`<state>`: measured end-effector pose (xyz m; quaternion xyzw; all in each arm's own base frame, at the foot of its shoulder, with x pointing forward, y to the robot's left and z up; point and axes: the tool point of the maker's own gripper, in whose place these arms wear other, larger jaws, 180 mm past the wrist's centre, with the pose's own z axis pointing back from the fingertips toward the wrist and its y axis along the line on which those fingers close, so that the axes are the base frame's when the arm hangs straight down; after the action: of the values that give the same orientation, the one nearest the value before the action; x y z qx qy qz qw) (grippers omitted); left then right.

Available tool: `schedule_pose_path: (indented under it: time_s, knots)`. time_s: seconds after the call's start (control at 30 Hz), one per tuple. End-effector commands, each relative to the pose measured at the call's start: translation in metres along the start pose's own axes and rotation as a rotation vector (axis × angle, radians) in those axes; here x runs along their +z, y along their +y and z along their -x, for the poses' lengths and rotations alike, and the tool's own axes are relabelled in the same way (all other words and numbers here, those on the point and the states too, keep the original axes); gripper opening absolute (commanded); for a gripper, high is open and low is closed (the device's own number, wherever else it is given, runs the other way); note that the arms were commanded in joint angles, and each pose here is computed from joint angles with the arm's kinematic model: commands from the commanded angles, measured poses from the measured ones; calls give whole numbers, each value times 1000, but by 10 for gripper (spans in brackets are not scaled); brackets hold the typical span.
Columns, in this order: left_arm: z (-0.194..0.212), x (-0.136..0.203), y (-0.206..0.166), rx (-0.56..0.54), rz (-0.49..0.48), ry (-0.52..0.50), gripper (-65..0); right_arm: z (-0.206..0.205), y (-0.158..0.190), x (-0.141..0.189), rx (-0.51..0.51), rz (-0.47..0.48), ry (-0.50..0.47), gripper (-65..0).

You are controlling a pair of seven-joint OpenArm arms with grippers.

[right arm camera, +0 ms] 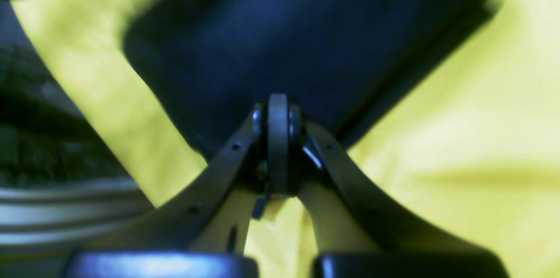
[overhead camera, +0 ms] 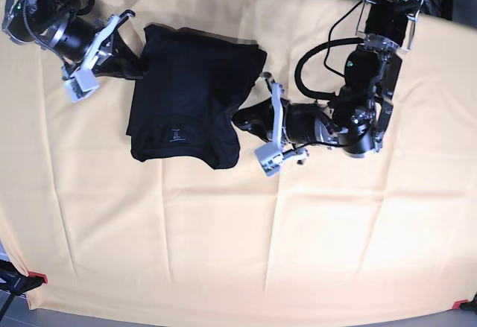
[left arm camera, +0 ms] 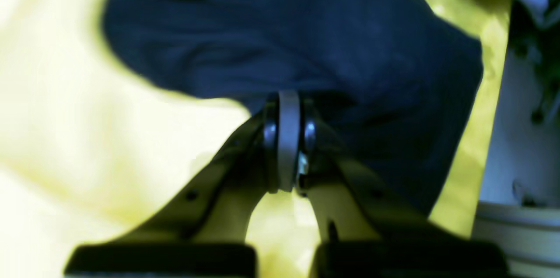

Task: Fold the T-shirt properly

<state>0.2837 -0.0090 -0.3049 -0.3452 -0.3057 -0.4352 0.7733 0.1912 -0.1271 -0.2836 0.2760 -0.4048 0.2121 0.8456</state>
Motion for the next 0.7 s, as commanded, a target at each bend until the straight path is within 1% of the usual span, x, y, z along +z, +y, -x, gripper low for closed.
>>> schedule_pose_path:
  time_s: [0.0, 0.07, 0.13, 0.27, 0.47, 0.57, 0.67]
  knots:
    - [-16, 10, 2, -14, -6, -56, -650, -18, 3, 9, 34, -9, -57, -650]
    - [-14, 20, 3, 25, -6, -87, -650, -27, 6, 21, 42, -10, -76, -650]
    - [-9, 30, -1, 44, -6, -107, -650, -27, 11, 30, 31, -33, -67, -650]
    - [5, 48, -10, 74, -53, -134, -650, -18, 23, 39, -27, -85, -51, -650]
    - [17, 79, -37, 60, -142, -165, -650, 20, 24, 55, -101, -48, 75, -650]
    - [29, 88, -59, 68, -163, -153, -650, 43, 28, 67, -143, -30, 156, -650]
    - [46, 94, -83, 102, -165, -121, -650, 61, 33, 78, -186, -20, 215, -650]
